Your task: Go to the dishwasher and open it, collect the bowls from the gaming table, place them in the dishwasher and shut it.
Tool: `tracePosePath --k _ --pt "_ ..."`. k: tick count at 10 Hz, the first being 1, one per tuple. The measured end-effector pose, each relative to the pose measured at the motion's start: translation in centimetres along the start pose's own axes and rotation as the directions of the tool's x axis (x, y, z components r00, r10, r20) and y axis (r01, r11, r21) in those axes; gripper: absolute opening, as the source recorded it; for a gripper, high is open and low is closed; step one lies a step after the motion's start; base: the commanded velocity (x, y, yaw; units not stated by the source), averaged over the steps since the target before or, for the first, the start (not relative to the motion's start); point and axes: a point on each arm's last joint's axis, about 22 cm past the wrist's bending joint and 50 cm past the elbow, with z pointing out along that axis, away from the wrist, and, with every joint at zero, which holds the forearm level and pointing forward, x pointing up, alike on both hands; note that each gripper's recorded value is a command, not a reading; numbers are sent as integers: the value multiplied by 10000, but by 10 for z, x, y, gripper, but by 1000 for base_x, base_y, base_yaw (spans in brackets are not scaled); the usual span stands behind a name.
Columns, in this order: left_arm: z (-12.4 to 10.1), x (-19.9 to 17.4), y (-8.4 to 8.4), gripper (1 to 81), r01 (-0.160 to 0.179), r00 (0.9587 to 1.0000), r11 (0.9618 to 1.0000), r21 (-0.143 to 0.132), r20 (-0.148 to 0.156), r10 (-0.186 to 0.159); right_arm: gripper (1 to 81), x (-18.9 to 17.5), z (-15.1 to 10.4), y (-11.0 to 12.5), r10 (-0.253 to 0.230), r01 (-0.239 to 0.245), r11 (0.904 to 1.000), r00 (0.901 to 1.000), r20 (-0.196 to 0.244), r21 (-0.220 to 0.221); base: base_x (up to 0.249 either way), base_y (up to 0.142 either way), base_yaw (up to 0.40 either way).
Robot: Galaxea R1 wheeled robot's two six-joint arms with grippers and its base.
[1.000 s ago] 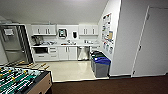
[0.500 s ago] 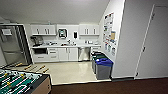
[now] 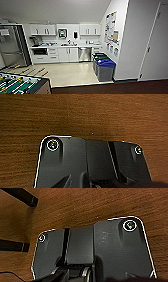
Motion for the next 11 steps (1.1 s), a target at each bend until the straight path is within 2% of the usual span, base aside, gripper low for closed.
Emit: tracePosePath --k 2,11 --pt "0 -1 0 811 1 10000 10000 -4 3 -1 811 -1 1 -3 -39 39 10000 10000 12 37 190 77 0" --pt "1 -1 4 811 8 10000 10000 -50 19 -8 811 -1 1 -3 -96 96 9999 10000 12 53 190 0 0"
